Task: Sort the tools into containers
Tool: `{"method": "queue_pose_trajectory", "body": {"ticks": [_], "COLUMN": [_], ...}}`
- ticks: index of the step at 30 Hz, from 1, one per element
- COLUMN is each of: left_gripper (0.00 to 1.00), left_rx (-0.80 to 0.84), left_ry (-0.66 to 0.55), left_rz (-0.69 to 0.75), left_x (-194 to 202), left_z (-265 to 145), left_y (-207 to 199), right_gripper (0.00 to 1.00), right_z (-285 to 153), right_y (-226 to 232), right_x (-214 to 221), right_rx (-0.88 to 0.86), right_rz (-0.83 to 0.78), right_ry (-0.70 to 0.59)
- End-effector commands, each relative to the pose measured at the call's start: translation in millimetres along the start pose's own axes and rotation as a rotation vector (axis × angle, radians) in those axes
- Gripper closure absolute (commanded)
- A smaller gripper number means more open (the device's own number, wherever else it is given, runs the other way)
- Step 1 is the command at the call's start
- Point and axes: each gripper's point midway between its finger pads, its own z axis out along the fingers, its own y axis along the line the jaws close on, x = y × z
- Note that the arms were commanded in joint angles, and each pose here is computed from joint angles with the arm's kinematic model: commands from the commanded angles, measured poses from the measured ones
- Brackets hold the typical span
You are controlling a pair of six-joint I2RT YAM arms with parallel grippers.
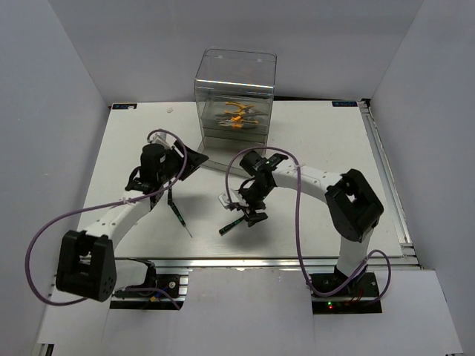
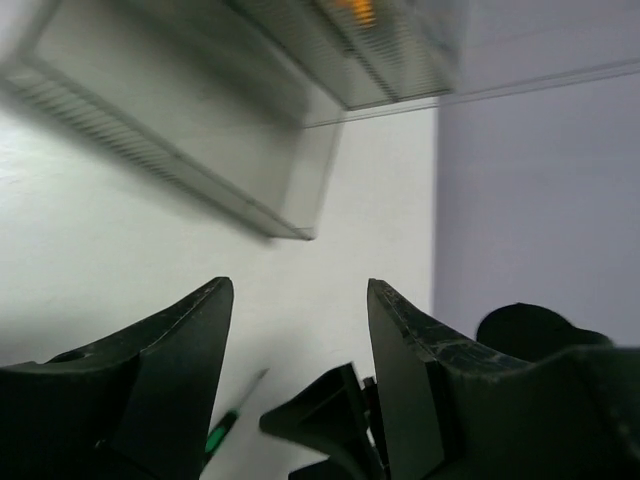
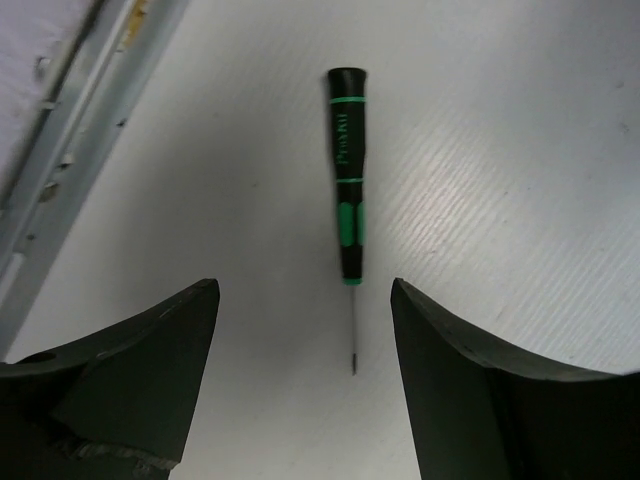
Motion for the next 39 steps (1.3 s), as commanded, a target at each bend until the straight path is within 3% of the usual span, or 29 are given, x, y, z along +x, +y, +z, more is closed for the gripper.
{"method": "queue_pose_trajectory", "body": {"ticks": [1, 6, 10, 18, 28, 33, 39], "left_gripper": [0.33, 0.31, 0.29, 0.29, 0.29, 0.29, 0.3], "left_rx": [-0.243, -0.401, -0.433, -0.491, -0.554, -0.591, -0.647], "left_ry": [0.007, -0.065, -0.115, -0.063, -0.045, -0.001, 0.069], "left_rz": [0.082, 0.096, 0.099, 0.09, 0.149, 0.215, 0.306], "left_x": [2.4, -4.6, -4.1, 12.7, 0.9, -6.8, -19.6], "left_z": [-33.8, -84.1, -112.3, -119.6, -115.2, -110.2, -94.4], "left_y": [49.4, 82.9, 89.2, 107.9, 116.6, 120.0, 129.9], "right_gripper": [0.25, 0.28, 0.34, 0.62, 0.81, 0.98, 0.99], "right_z": [13.1, 38.7, 53.1, 64.9, 66.4, 39.6, -30.0], "right_y": [-35.4, -45.5, -38.3, -29.5, -19.9, -38.6, -78.7], "right_x": [-7.6, -11.9, -7.9, 5.4, 25.6, -4.0, -57.0], "right_rx": [0.102, 0.128, 0.104, 0.102, 0.103, 0.141, 0.289], "right_rz": [0.001, 0.01, 0.01, 0.053, 0.071, 0.046, 0.008], "right_ry": [0.048, 0.091, 0.116, 0.153, 0.224, 0.172, 0.043]}}
